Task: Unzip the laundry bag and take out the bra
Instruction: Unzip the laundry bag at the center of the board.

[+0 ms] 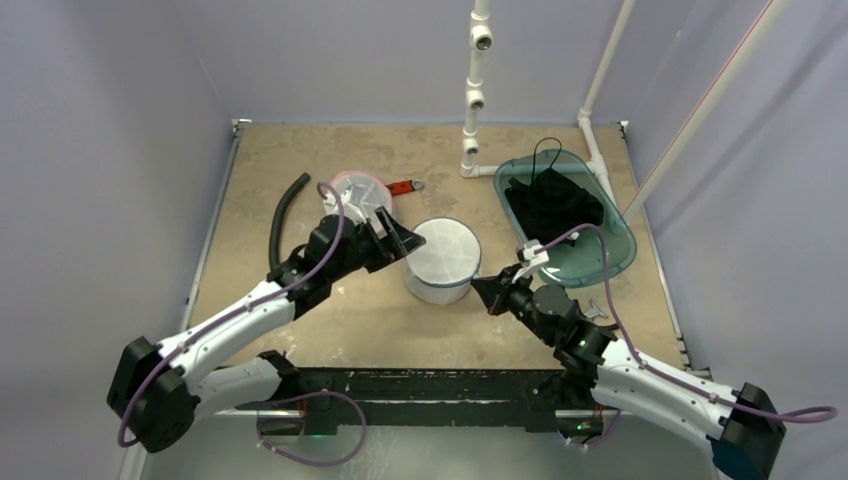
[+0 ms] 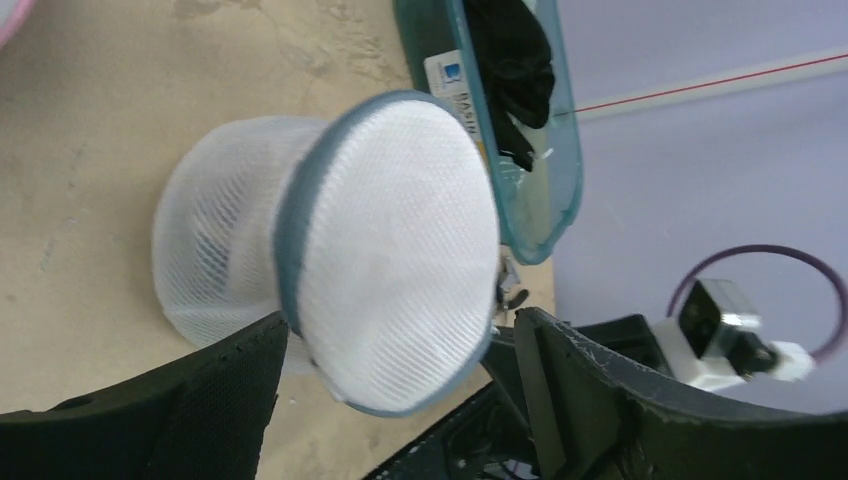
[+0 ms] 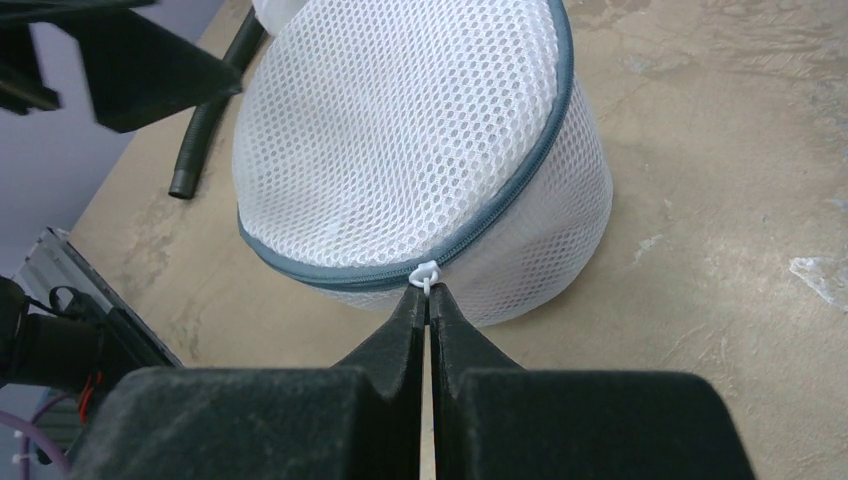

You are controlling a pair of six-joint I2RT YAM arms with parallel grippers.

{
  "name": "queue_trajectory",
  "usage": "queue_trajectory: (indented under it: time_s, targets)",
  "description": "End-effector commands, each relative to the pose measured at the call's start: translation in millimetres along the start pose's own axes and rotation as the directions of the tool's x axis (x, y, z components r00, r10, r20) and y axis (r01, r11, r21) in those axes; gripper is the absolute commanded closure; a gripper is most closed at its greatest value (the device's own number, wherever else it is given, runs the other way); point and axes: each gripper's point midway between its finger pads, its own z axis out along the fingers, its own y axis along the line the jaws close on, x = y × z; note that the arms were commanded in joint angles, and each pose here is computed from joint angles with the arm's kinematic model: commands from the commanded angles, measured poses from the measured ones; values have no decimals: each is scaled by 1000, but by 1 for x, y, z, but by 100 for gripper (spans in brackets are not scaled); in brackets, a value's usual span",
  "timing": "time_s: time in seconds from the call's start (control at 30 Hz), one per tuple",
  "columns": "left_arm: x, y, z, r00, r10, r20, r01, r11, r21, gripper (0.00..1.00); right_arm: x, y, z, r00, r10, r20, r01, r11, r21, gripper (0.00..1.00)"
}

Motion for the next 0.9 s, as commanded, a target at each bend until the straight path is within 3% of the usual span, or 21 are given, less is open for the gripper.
queue_trajectory:
  time_s: [0.0,0.17,0.37,0.63,0.87]
  targets:
    - [-2,-28,-26,985,-121,120,124,992,-17,18,-6,3,0,1000,-15,24,15,1000,-19,100]
    - [51,-37,-29,955,-276,103,282,959,-41,19,-8,8,3,1000,-17,19,17,999,-34,100]
    - [101,-55,-21,943,-319,92,325,944,-60,19,-6,16,8,999,-38,-8,38,997,-69,100]
    - [99,-52,3,902,-389,188,402,915,-38,22,-3,22,7,999,-40,-15,38,994,-103,100]
    - [88,-35,33,893,-401,205,422,904,-70,36,1,34,6,997,-64,-32,57,982,-179,100]
